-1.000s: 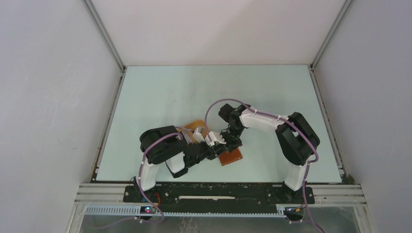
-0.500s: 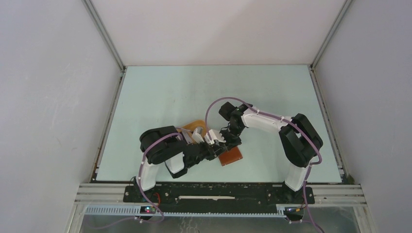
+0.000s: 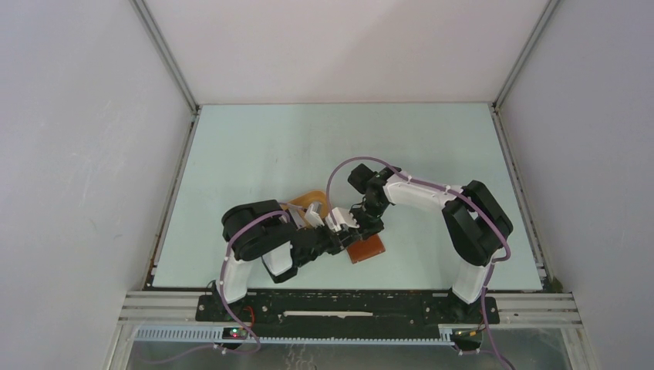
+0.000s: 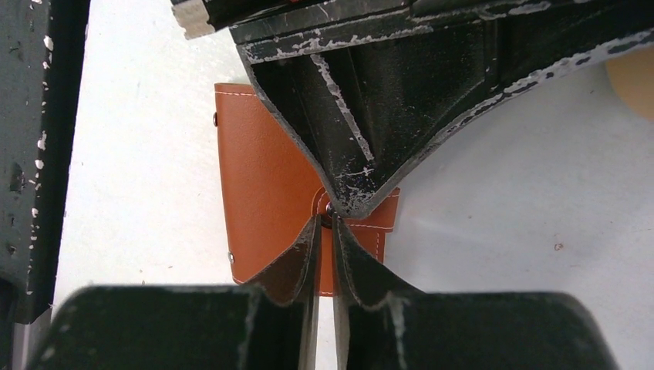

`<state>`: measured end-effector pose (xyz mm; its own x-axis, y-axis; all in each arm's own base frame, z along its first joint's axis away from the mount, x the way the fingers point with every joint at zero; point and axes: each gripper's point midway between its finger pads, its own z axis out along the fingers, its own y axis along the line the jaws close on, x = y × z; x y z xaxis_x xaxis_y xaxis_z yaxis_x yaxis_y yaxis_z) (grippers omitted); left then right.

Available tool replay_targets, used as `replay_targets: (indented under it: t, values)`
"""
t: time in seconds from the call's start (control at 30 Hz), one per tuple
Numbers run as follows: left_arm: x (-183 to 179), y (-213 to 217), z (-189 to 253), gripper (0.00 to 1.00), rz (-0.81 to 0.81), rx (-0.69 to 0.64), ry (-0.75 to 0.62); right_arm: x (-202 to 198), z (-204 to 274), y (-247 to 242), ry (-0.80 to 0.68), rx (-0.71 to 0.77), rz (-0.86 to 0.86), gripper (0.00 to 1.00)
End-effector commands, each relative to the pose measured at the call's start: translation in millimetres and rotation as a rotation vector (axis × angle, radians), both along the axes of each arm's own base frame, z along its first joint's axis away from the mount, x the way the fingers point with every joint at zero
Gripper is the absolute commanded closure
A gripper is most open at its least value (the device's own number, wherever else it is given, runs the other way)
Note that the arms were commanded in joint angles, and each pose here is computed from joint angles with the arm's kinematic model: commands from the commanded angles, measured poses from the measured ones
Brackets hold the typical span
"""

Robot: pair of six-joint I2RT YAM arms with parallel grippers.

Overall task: Put the credit cards into the card holder
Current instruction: Close the card holder at the center of the board.

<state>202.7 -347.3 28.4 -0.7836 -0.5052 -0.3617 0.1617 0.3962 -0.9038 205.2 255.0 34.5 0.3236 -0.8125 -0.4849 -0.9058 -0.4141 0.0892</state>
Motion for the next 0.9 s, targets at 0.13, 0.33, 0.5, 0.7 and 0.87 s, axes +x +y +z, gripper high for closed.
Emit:
replay_targets:
  t: [0.13,0.33,0.5,0.7,0.87]
  values:
    - [-14.6,2.8,-18.9,1.0,-0.058,0.07,0.04,0.3,-6.1,4.4,-0.041,-0.011,0.034,0.83]
    - [-15.7,1.5,-15.9,1.0,-0.067,0.062,0.036,-5.7,-13.6,4.7,-0.032,-0.04,0.053,0.84]
    - [-15.6,1.3,-15.5,1.0,-0.068,0.061,0.034,-13.0,-23.1,3.6,-0.019,-0.083,0.071,0.87]
    - [-20.5,-1.8,-14.4,1.0,-0.096,0.054,0.037,-16.4,-30.8,6.7,-0.024,-0.11,0.073,0.89]
    - [-24.6,-2.8,-15.4,1.0,-0.112,0.059,0.036,-19.0,-36.4,11.8,-0.036,-0.129,0.071,0.9]
